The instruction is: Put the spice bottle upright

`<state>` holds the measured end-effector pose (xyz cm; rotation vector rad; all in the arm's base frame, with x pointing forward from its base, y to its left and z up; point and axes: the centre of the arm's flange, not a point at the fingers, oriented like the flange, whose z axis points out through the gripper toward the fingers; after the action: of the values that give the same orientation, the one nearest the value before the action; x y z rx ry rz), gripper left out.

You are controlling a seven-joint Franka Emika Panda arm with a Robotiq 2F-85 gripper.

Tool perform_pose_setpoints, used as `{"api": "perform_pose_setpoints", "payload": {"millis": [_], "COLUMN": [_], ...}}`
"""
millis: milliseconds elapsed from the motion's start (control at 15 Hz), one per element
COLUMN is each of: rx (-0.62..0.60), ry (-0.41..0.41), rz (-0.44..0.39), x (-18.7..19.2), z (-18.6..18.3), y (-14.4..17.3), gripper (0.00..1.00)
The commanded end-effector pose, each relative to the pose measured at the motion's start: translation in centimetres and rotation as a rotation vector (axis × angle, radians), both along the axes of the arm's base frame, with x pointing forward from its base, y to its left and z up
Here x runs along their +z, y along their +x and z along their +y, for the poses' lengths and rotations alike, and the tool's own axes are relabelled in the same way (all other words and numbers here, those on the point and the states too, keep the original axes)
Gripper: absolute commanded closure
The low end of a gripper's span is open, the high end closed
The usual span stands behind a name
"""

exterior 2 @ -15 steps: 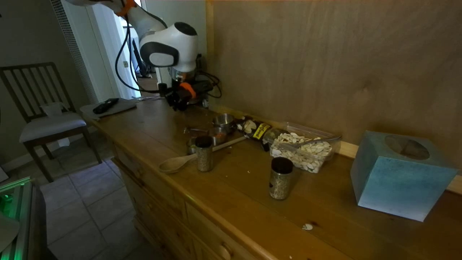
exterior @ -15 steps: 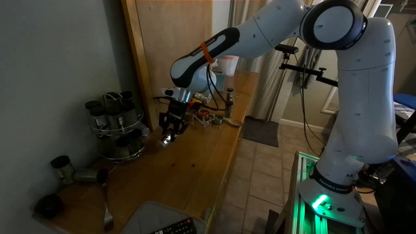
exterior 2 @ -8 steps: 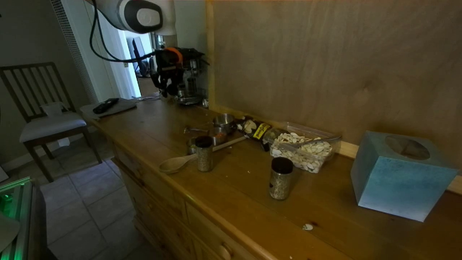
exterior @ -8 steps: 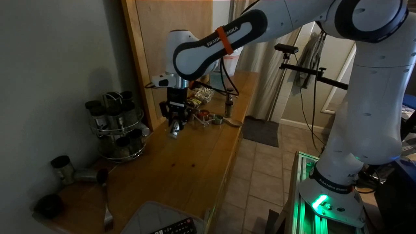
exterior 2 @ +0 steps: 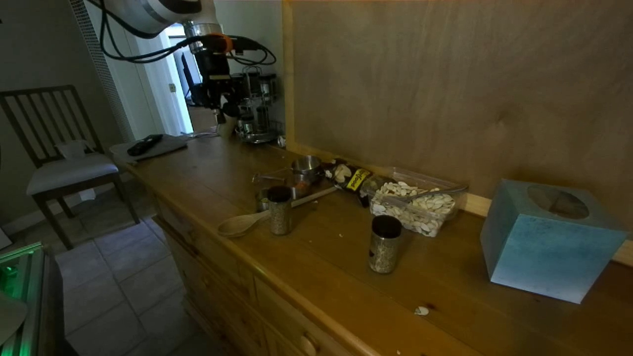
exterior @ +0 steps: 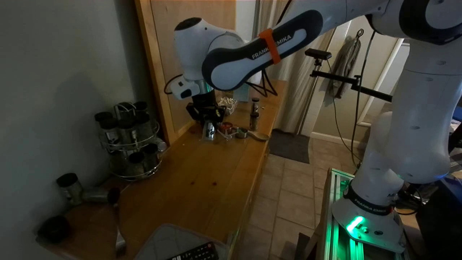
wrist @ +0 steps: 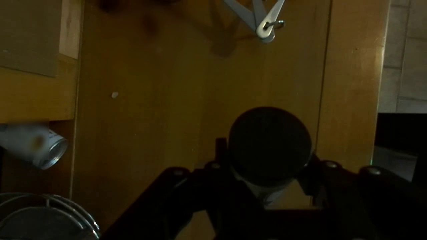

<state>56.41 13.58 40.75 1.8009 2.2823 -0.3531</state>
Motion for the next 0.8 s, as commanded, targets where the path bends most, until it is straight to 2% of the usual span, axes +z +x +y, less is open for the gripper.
{"api": "perform_pose_setpoints", "payload": {"millis": [0, 200, 267, 333, 600, 667, 733], "rx": [-0.012, -0.038, -0.048, -0.033, -0.046, -0.047, -0.043], "ry": [-0.137, -0.191, -0.148, -0.145, -0.127, -0.127, -0.136], "rz": [-0.026, -0.060, -0.086, -0.031, -0.044, -0.045, -0.041], "x": [-3.3, -6.4, -7.0, -5.9, -7.3, -7.3, -7.5], "z": [1.7, 2.5, 2.6, 2.4, 2.7, 2.7, 3.0], "y": [-0.8, -1.0, -1.0, -1.0, -0.8, -0.8, -0.6], "gripper": [0.76, 0.76, 0.76, 0.51, 0.51, 0.76, 0.76]}}
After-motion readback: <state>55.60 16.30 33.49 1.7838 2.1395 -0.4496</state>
